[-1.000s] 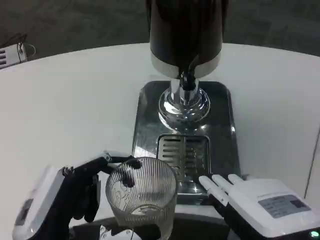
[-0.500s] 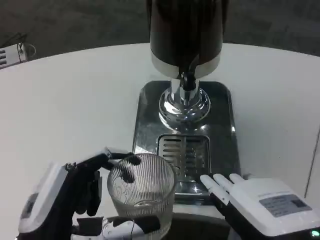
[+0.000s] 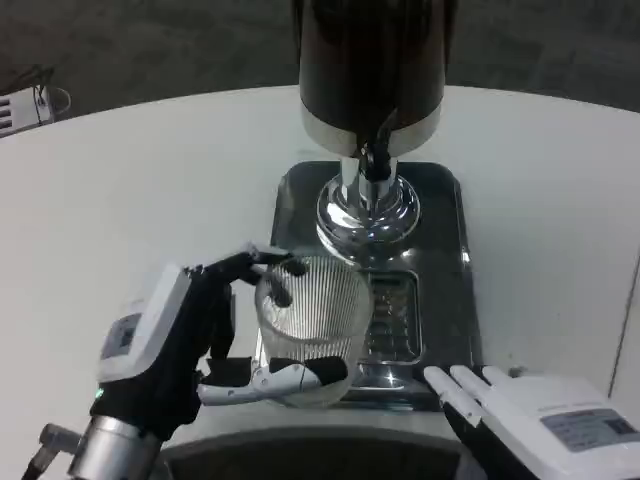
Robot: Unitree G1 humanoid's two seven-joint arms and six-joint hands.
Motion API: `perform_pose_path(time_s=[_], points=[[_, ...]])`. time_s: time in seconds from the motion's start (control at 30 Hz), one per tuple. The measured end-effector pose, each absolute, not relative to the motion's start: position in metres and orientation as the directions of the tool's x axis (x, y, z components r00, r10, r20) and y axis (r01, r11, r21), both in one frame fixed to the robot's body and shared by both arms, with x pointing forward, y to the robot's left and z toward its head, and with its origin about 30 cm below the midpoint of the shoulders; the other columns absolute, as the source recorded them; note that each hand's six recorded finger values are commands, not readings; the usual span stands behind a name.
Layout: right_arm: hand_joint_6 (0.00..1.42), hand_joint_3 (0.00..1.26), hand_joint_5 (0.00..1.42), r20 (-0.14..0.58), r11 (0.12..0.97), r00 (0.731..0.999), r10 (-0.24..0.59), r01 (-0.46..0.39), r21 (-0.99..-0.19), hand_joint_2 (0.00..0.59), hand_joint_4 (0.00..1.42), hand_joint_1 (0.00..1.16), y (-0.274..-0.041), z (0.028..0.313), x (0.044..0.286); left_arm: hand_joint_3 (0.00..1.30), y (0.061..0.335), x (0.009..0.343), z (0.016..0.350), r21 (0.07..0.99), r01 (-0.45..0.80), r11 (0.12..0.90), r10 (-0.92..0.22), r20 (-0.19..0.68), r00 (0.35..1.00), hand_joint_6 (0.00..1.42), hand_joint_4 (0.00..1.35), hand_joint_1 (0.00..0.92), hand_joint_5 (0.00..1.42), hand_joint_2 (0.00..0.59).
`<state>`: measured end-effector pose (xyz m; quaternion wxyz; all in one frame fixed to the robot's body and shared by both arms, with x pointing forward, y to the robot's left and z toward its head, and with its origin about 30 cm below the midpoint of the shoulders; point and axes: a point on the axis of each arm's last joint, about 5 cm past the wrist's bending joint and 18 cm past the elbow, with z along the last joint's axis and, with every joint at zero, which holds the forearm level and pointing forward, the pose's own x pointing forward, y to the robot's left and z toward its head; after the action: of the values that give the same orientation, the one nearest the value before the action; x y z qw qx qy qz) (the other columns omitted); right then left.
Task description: Grasp the cup under the faucet to collect the drink, then remove the cup.
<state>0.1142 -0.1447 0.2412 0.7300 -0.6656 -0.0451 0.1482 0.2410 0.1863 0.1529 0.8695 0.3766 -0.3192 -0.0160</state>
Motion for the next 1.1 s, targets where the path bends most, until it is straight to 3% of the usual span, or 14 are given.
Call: perform_pose_path(time_s=[0.7, 0.93, 1.1], points=[[0.0, 0.0, 0.0, -0.133, 0.107, 0.953, 0.27, -0.168, -0.98, 0.444, 0.0, 0.54, -0.156, 0.239, 0.11, 1.02, 0.157, 0.303, 0.161, 0.706, -0.28, 0.651, -0.233, 0.537, 0.811, 1.42, 1.18, 0.612, 1.3, 0.0], [0.0, 0.0, 0.0, -0.143, 0.109, 0.957, 0.254, -0.175, -0.978, 0.444, 0.0, 0.54, -0.16, 0.238, 0.108, 0.89, 0.145, 0.313, 0.165, 0.719, -0.278, 0.637, -0.256, 0.538, 0.803, 1.4, 1.01, 0.599, 1.18, 0.0], [0.0, 0.0, 0.0, -0.143, 0.118, 0.957, 0.251, -0.177, -0.977, 0.444, 0.0, 0.54, -0.162, 0.237, 0.107, 0.71, 0.139, 0.316, 0.167, 0.732, -0.264, 0.628, -0.275, 0.526, 0.805, 1.35, 0.8, 0.538, 1.04, 0.0]])
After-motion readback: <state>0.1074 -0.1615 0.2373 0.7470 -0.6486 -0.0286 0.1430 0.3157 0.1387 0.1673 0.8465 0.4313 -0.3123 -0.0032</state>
